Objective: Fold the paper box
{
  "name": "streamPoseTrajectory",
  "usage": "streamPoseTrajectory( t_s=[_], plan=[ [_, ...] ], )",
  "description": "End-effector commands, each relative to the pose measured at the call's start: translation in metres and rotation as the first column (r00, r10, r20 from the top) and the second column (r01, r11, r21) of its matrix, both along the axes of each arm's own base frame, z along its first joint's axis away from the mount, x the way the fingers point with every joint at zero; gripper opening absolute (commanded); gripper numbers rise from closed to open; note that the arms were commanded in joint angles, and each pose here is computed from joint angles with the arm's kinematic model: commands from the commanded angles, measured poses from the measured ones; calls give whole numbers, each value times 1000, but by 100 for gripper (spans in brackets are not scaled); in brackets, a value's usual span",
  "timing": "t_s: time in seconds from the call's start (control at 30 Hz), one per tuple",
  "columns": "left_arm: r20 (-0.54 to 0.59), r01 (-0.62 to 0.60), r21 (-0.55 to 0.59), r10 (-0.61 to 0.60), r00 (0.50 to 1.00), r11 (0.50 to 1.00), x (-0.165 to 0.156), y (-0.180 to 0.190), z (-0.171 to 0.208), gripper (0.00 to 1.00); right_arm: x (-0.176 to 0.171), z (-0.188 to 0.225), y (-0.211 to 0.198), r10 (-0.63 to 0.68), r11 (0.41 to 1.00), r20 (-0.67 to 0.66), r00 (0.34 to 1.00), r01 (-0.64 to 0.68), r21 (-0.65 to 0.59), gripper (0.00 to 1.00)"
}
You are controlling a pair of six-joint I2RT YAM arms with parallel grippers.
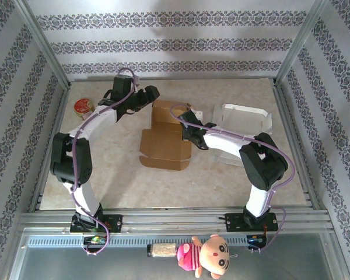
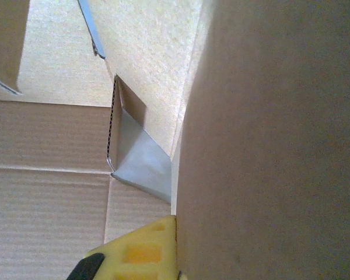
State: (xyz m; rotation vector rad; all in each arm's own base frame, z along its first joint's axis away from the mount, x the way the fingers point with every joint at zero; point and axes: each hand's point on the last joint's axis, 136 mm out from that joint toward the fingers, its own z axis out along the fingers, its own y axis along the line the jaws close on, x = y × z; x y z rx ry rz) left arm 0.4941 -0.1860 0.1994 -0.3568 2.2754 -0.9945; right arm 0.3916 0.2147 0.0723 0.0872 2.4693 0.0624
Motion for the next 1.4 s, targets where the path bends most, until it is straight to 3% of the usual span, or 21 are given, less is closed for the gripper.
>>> streamPoseTrajectory(
  t_s=[0.0, 0.2, 0.33, 0.47, 0.67, 0.83, 1.0, 1.2, 1.37],
  plan=[
    [-95, 64, -83, -72, 993, 995, -11, -16, -11, 77, -12, -14, -1, 27, 998, -70, 997, -31, -59, 3],
    [-162, 16, -63, -26, 986, 998, -27, -6, -41, 63, -11, -8, 3, 40, 997, -70, 997, -44, -62, 4],
    [-179, 21, -96, -38, 983, 995, -35, -12, -48, 56, -15, -5, 23, 58, 998, -90, 994, -57, 8, 6],
    [-183, 28, -99, -46, 982, 995, -39, -17, -52, 55, -16, -1, 53, 75, 994, -90, 993, -67, 88, 8],
    [-174, 29, -102, -47, 984, 994, -39, -18, -52, 56, -15, -14, 65, 64, 994, -103, 993, -54, 98, 18],
    [-154, 45, -65, -55, 987, 997, -39, -15, -55, 56, -24, -10, 79, 221, 970, -98, 970, -209, 125, 32],
    [-136, 77, -4, -77, 988, 997, -41, -12, -62, 56, -43, 23, 74, 383, 918, -38, 923, -375, 130, 50],
    [-120, 100, 9, -98, 988, 995, -41, -14, -62, 56, -73, 96, 74, 580, 756, 120, 806, -587, 288, 58],
    [-110, 114, 18, -112, 988, 993, -42, -18, -60, 56, -47, 148, 11, 532, 786, 346, 773, -603, 138, 59]
  ],
)
